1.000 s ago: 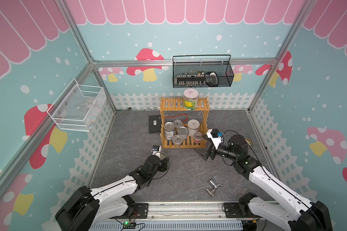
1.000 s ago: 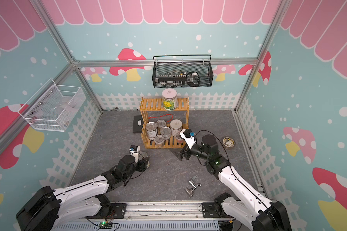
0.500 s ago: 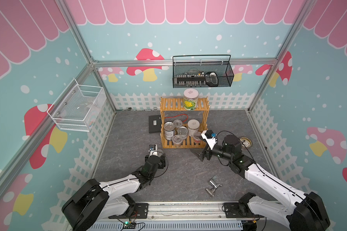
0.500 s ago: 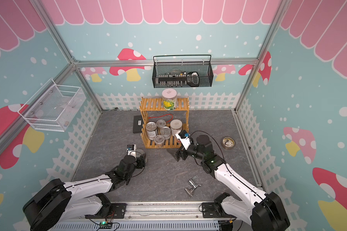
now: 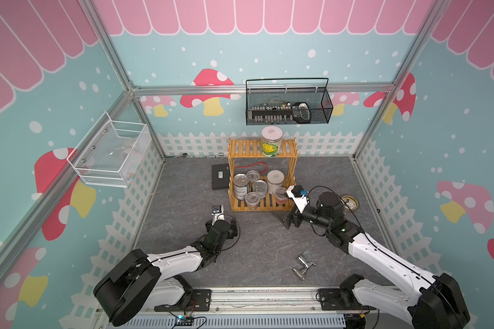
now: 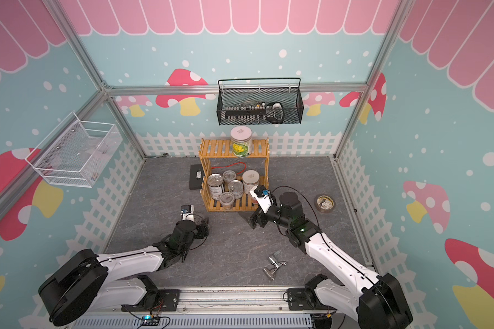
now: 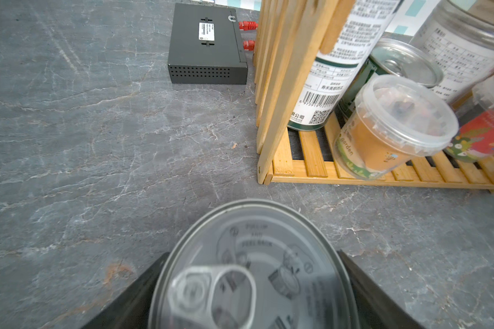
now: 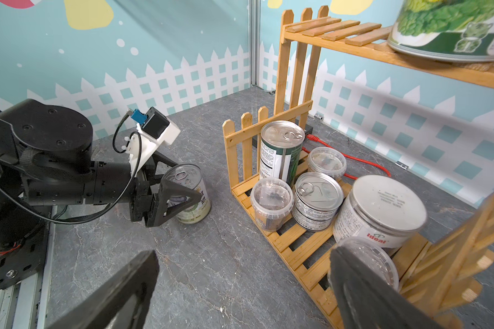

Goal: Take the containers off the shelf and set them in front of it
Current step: Place the container at the center of the board.

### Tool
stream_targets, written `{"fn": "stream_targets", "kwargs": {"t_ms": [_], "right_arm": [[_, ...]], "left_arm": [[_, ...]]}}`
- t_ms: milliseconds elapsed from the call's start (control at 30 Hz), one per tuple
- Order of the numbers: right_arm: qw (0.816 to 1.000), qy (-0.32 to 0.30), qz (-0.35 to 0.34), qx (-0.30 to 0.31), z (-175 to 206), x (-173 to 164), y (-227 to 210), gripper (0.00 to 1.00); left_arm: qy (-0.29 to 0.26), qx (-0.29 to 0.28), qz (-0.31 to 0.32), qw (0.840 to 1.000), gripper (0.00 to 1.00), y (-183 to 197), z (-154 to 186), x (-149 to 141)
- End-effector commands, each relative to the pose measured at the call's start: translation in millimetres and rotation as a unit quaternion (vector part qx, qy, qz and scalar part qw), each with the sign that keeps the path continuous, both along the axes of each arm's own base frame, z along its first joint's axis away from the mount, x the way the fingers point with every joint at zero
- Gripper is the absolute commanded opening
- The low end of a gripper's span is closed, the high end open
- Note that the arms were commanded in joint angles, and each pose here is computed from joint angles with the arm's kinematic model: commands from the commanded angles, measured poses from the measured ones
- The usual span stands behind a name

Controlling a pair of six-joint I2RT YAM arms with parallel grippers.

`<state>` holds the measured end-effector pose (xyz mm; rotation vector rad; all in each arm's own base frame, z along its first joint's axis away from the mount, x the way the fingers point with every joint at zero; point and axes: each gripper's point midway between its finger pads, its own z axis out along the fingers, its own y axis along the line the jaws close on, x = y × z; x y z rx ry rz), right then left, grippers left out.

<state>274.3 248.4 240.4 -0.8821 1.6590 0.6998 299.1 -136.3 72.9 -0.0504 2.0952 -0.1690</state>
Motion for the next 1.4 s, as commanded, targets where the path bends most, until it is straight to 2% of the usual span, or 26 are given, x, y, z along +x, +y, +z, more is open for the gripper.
{"fn": "stream_targets", "kwargs": {"t_ms": [0, 433, 900, 1000, 1133, 1367], "right_arm": [[1.000, -0.017, 0.000, 0.000, 8.9, -0.2, 0.5, 0.99], [1.000, -0.016, 0.008, -0.001, 10.4, -1.0, 2.9, 0.99], [1.000, -0.012, 0.014, -0.001, 8.4, -2.0, 4.5, 0.99], [1.000, -0.012, 0.010, 0.000, 9.8, -1.4, 3.8, 0.99], [1.000, -0.021, 0.004, 0.004, 18.0, -2.9, 0.7, 0.98], [0.999, -0.046, -0.027, 0.005, 43.8, -0.6, -11.3, 0.99]], "left_arm": [[-0.011, -0.007, 0.017, 1.000, 0.88, 3.5, 10.3, 3.6], [-0.008, -0.015, 0.045, 0.999, 0.88, 18.7, 14.9, -5.4], [0.001, -0.024, 0.047, 0.999, 0.88, 22.3, 19.3, -13.1], [-0.007, -0.029, 0.041, 0.999, 0.90, 20.4, 31.4, -12.4], [-0.037, -0.034, 0.020, 0.999, 0.93, 14.8, 65.0, -9.9], [-0.095, -0.026, -0.105, 0.990, 0.97, -26.5, 138.0, -3.5]]}}
